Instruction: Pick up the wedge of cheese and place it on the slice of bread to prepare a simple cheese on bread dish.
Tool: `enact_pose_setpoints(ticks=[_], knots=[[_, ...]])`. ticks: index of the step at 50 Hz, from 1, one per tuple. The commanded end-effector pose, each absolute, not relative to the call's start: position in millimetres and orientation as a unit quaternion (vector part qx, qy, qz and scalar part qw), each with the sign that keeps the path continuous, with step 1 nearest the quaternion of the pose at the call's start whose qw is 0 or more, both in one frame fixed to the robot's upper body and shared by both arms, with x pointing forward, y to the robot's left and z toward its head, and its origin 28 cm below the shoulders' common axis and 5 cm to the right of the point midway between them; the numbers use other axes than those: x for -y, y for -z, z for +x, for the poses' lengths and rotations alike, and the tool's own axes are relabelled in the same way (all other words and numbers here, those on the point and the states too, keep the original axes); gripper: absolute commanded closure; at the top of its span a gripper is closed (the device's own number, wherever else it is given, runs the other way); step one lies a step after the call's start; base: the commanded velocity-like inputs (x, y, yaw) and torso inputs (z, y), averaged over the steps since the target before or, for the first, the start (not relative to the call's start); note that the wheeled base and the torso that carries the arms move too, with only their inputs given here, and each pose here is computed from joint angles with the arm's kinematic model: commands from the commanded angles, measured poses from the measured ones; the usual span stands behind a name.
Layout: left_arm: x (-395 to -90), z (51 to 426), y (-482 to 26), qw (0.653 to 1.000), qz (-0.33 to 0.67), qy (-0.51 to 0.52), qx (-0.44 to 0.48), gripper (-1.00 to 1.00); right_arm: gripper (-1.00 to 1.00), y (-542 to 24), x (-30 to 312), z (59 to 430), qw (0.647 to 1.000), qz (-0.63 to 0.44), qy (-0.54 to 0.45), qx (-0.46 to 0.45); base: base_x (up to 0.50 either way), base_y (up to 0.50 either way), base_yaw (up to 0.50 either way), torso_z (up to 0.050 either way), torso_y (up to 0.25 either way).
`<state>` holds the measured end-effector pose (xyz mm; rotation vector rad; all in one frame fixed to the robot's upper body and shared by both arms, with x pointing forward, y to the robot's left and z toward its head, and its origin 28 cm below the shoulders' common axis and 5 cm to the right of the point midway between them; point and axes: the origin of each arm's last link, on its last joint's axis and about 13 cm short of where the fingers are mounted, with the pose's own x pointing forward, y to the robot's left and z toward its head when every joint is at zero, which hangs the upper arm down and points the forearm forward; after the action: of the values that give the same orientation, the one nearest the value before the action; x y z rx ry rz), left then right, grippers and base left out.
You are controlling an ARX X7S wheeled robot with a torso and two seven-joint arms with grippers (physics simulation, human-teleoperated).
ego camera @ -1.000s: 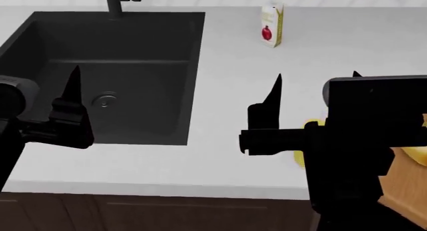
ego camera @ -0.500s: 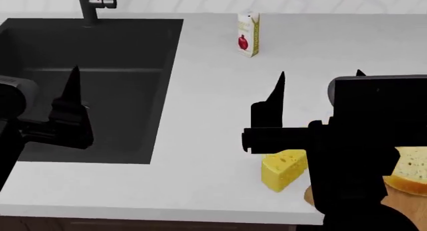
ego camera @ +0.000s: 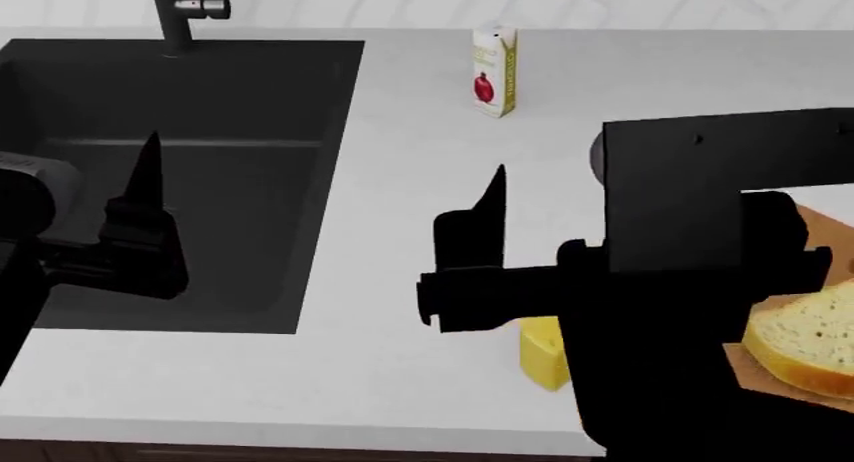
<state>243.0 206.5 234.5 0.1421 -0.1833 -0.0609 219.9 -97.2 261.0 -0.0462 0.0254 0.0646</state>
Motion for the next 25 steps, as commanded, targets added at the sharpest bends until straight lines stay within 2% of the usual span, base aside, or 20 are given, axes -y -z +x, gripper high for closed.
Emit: enact_pose_setpoints(ticks=[1,10,16,25], knots=[[-207,243,-235,0.992,0.072,0.029,0.095,-1.0,-1.0,-299,99,192,0.987,-0.025,-0.051,-0.148,0.0,0.0,0.0,0.0,0.0],[-207,242,-235,0.992,0.073,0.028,0.096,-1.0,-1.0,-323,95,190,0.977,0.016,-0.057,-0.204,0.0,0.0,0.0,0.0,0.0],[-207,243,-234,0.992,0.073,0.028,0.096,-1.0,-1.0,-326,100,193,0.956,0.047,-0.042,-0.285,0.0,0.0,0.0,0.0,0.0],[-207,243,-234,0.992,0.074,0.028,0.094,-1.0,-1.0,-332,93,201,0.951,0.03,-0.016,-0.307,0.0,0.0,0.0,0.0,0.0]])
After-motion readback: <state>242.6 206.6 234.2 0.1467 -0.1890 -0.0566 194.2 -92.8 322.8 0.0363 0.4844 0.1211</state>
